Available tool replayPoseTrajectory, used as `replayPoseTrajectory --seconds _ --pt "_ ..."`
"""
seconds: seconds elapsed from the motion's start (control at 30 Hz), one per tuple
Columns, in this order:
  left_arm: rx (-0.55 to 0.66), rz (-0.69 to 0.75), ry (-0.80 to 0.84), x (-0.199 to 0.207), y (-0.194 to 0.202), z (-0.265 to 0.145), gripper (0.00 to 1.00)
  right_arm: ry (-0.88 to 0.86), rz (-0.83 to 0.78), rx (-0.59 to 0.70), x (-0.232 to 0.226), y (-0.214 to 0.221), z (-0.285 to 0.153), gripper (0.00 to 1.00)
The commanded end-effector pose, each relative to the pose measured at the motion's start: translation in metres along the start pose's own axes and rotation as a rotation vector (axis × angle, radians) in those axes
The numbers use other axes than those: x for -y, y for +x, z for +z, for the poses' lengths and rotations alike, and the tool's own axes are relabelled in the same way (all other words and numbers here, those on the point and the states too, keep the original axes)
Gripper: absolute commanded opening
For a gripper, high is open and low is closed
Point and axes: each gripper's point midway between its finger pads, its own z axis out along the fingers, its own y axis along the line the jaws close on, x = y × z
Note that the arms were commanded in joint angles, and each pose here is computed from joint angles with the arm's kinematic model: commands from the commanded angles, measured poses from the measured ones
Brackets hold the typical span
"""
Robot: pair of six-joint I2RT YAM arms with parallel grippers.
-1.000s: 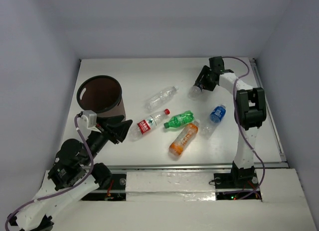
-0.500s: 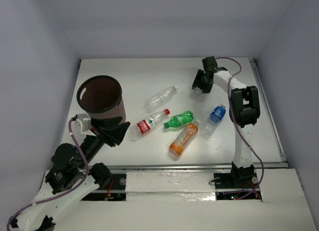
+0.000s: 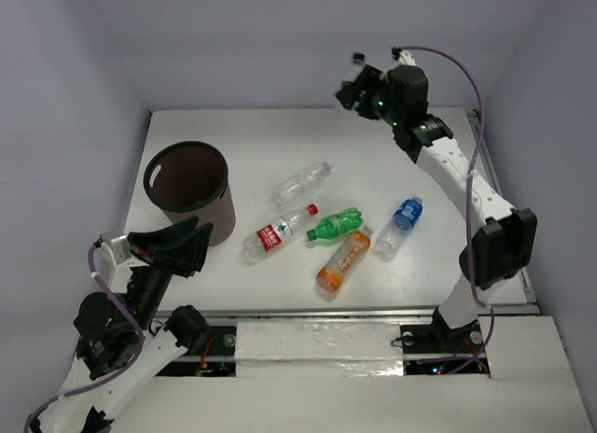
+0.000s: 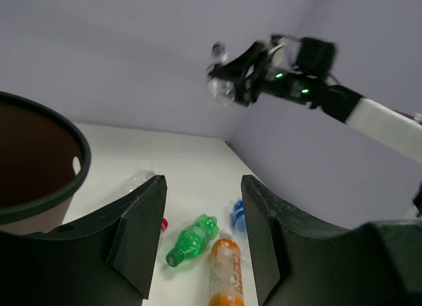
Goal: Put the plastic bottles in the bin
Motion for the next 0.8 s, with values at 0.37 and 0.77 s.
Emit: replayPoseTrajectory --seconds 0.37,0.77 --pt "0.324 -0.062 -0.189 -0.035 -0.064 -0.035 0.44 -0.858 -0.111 0.063 -0.361 0.063 -0.052 0.56" --pt "0.351 -0.031 -0.170 -0.030 -0.068 -0.035 0.42 -0.892 -0.185 -0.044 -0.391 0.158 -0.051 0.58"
